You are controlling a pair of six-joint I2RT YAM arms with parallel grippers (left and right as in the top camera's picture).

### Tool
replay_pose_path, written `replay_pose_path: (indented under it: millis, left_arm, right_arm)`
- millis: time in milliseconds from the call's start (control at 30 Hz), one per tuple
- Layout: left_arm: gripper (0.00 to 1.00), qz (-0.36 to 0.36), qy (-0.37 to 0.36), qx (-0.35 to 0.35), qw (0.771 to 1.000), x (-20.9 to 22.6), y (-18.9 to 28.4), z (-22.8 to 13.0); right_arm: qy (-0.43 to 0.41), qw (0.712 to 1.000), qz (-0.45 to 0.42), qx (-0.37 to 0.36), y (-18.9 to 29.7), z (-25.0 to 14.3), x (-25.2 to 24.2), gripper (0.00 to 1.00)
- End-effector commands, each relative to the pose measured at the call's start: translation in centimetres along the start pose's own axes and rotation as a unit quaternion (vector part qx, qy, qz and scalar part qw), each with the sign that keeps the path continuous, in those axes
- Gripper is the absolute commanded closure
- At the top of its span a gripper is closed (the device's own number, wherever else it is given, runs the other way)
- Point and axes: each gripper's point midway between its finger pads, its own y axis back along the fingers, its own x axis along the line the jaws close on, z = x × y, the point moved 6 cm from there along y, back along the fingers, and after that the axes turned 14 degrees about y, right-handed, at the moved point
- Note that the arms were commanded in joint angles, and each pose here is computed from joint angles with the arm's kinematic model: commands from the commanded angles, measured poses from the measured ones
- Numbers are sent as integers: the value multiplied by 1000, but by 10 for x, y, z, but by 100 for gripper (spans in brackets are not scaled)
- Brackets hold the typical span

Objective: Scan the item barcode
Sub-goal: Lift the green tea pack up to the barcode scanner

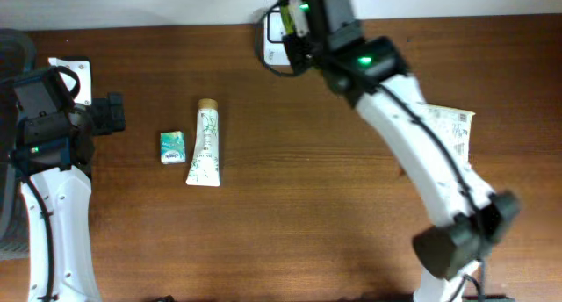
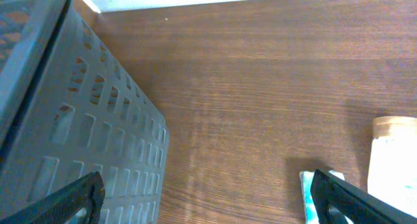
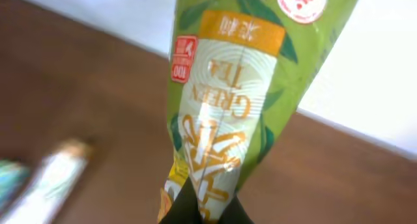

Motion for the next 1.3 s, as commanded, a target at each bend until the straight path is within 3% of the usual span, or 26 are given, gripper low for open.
replay_pose_path:
  millis: [0,133,233,433,1000,1133,1267]
  left_arm:
    - [1,3,-4,-11,1000,2,6,5]
    - [1,3,-4,-11,1000,2,6,5]
    - [1,3,-4,-11,1000,2,6,5]
    - [1,3,-4,-11,1000,2,6,5]
    - [1,3,-4,-11,1000,2,6,5]
    - [1,3,-4,-11,1000,2,6,5]
    - [1,3,-4,-11,1000,2,6,5]
  right_arm:
    - [118,985,-118,37,-54,-10,-9,96]
    - [234,957,-168,45,-114,-20,0,96]
    - [340,911,-223,66,-154,-30,5,96]
    - [391,877,-271,66,-193,-45,14,96]
    - [384,866,-298,114,-203,-65,9,96]
    - [367,867,-319,110,-184,-49,-2,96]
    - [288,891,-346,60,-125,-5,-30,96]
